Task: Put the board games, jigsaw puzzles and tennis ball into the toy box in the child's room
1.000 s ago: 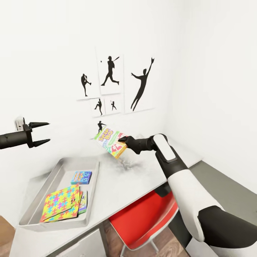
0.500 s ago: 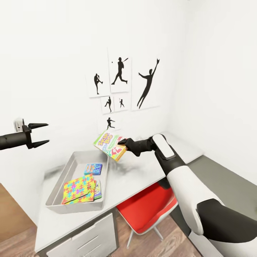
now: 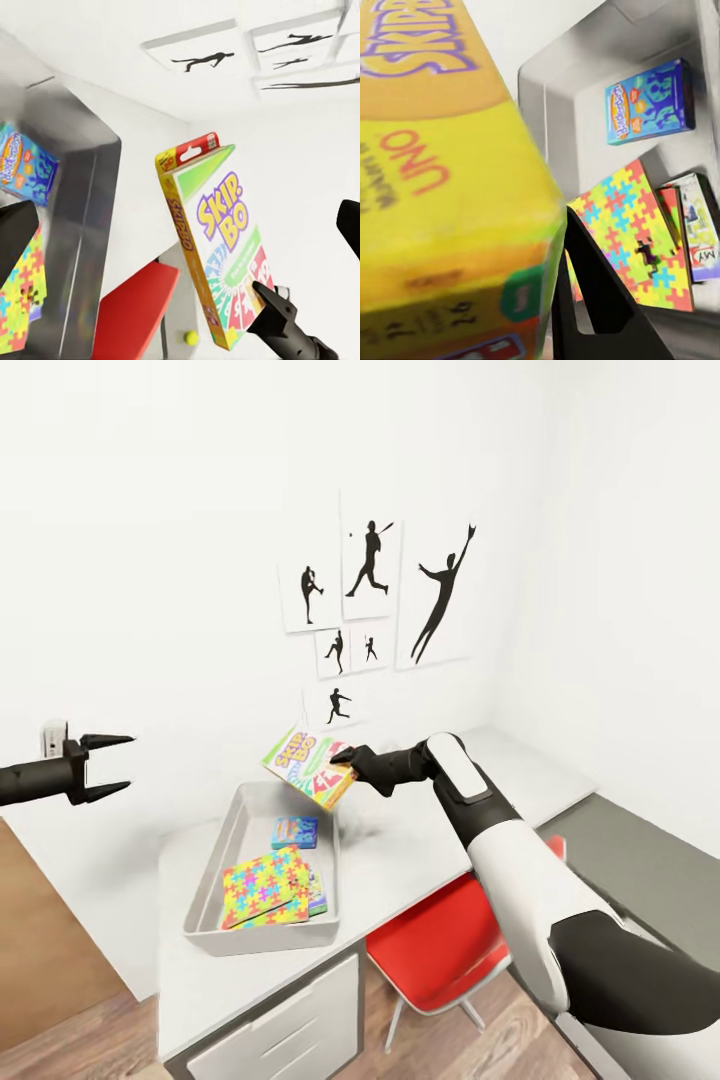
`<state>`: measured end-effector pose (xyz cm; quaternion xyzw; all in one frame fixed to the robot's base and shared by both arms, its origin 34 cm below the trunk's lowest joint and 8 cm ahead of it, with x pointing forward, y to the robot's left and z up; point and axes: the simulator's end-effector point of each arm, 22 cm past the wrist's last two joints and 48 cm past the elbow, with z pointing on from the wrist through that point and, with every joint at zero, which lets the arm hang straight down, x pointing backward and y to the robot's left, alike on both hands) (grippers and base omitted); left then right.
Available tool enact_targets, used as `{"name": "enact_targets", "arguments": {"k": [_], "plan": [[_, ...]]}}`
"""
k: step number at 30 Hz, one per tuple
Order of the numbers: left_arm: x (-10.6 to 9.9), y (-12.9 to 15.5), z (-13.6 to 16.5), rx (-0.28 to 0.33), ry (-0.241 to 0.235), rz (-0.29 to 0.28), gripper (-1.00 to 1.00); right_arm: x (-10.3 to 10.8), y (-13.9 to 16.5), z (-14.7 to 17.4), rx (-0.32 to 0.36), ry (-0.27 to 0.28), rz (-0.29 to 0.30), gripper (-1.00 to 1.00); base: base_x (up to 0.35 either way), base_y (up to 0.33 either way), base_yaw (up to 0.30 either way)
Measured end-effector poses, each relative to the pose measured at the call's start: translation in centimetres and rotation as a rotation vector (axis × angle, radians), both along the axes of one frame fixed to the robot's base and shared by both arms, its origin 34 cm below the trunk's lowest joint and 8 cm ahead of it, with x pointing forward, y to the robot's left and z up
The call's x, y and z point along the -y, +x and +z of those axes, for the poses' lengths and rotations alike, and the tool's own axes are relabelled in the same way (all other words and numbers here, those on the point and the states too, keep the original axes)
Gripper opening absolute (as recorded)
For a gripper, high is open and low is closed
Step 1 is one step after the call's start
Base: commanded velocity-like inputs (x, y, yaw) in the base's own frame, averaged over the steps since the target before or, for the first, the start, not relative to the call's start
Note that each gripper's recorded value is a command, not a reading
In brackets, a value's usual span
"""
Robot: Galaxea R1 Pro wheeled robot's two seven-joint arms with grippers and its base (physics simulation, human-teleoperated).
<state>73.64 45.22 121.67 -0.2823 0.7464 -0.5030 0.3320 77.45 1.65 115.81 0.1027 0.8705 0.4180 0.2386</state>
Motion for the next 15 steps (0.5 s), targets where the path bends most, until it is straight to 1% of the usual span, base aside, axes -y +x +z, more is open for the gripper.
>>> {"name": "enact_targets", "arguments": {"k": [10, 12, 15], "plan": [[-0.1, -0.9, -2.7, -0.049, -0.001, 0.001, 1.0, 0.1, 0.0, -0.8, -0.021, -0.002, -0.006, -1.0, 0.0, 0.287, 0.0], [-0.1, -1.0, -2.9, -0.052, 0.0, 0.001, 1.0, 0.1, 0.0, -0.8, -0.022, -0.001, -0.007, -1.0, -0.014, 0.219, 0.0], [0.0, -1.0, -3.1, -0.057, 0.0, 0.001, 1.0, 0.1, 0.0, -0.9, -0.027, 0.002, -0.01, -1.0, -0.131, 0.159, 0.0]]}}
